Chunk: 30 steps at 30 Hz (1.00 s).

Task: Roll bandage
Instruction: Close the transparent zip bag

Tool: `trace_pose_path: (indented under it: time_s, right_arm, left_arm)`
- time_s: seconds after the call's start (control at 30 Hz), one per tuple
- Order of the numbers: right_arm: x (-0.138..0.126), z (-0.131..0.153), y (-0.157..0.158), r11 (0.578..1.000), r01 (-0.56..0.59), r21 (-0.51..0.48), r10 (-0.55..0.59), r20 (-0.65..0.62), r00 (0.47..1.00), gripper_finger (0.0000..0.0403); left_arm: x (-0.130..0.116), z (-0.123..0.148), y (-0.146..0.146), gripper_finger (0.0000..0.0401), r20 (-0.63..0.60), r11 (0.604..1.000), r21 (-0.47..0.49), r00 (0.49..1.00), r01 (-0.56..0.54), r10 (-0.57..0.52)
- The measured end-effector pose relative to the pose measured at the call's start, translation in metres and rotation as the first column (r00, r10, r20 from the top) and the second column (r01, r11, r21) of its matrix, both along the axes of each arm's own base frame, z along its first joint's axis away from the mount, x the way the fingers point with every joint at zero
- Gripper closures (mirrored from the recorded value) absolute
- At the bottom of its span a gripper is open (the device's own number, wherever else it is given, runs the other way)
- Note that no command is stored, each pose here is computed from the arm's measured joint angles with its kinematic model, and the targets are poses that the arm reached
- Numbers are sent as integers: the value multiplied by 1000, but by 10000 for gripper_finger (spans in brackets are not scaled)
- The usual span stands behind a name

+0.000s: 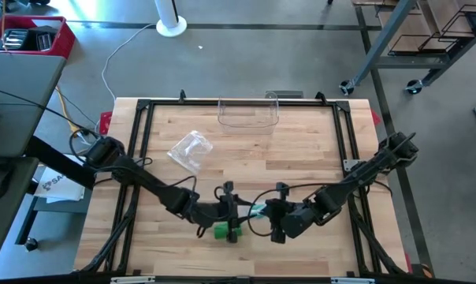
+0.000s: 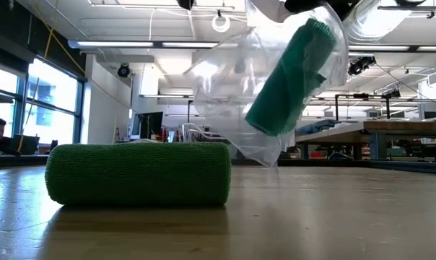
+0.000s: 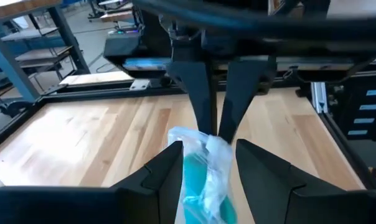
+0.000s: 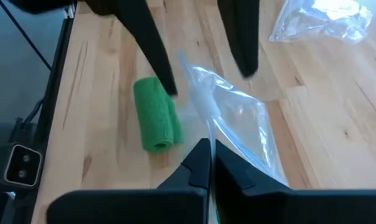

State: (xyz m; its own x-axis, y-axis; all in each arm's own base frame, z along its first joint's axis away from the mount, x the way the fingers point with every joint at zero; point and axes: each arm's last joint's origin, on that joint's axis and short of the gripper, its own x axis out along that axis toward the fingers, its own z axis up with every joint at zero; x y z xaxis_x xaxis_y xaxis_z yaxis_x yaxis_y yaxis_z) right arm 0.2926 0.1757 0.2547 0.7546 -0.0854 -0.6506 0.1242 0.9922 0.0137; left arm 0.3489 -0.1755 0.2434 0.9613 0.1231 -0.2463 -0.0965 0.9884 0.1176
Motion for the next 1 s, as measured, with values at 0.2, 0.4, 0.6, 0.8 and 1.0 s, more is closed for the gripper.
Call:
trace_pose_path:
  time_s: [0.2,0.4,0.6,0.8,1.0]
  right_arm:
    - [0,0,0,1000,-9,-23,9,6,1000,403]
    - [-1,-2,-1,999,-10,-40,9,-20,1000,391]
    - [-13,-10,-8,997,38,-71,-48,-153,987,316]
    - [-19,-12,-9,996,23,-86,-41,-207,977,256]
    - [-31,11,2,986,-15,-165,-10,-153,988,255]
  left_arm:
    - [7,-8,1,277,1,1000,3,1000,8,-8]
    - [6,-7,-1,349,9,1000,14,1000,16,-16]
    - [1,-7,-5,393,22,992,87,995,-94,92]
    - [-5,-2,-11,398,35,985,126,993,-115,112]
    - [-12,11,-11,399,65,984,114,990,-134,128]
